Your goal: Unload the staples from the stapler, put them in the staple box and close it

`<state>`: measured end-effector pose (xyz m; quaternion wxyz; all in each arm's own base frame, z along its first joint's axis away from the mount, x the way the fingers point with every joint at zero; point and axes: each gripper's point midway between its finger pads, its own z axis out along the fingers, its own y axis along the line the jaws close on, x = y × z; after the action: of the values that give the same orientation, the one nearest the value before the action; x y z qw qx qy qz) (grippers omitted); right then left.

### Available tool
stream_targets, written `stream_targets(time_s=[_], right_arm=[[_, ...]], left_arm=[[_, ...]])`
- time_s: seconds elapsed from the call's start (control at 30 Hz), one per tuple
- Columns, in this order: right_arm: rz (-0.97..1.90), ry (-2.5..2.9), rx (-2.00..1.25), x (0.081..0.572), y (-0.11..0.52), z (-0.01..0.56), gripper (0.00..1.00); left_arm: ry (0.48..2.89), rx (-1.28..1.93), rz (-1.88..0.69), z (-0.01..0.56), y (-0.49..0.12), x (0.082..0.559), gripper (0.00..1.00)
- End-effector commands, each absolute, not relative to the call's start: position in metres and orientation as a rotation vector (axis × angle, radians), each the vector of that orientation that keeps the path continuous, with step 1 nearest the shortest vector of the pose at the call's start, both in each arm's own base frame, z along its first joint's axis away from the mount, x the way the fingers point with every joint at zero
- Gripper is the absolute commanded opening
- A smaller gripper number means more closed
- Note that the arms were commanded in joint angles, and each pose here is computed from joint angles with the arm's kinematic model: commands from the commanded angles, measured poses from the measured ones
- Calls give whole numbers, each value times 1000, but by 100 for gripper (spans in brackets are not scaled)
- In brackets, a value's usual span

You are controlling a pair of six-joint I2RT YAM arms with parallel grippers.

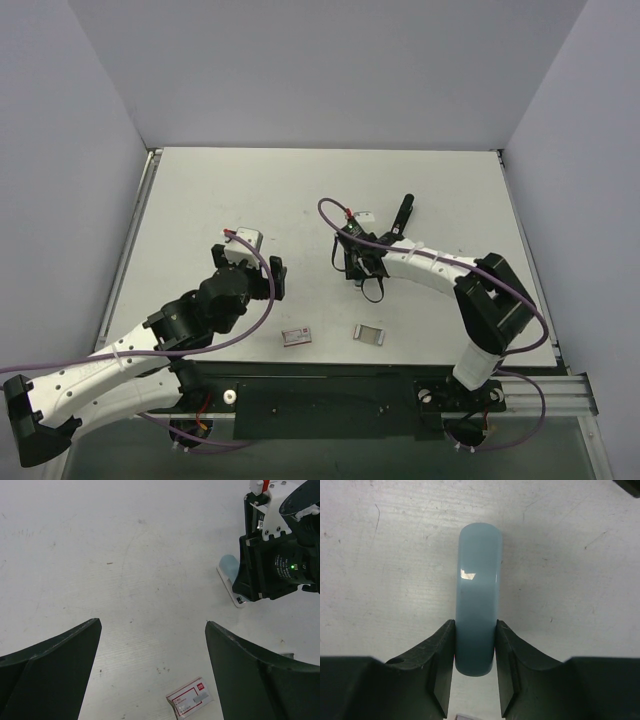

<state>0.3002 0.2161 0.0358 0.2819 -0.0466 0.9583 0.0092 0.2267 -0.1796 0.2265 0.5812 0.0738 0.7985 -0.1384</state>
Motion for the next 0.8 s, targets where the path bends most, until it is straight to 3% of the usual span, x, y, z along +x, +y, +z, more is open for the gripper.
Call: stream_targets(time_s=[0.0,0.3,0.77], right_arm=[[-50,2540,-241,286,198,62,0],[185,2516,-503,242,198,93,0],[707,2460,-991,160,250,145,0]], left_arm=[[1857,166,-384,233,-186,223,96],[1900,296,-527,236,-210,206,97],[1839,713,-951,255,-261,137,97]])
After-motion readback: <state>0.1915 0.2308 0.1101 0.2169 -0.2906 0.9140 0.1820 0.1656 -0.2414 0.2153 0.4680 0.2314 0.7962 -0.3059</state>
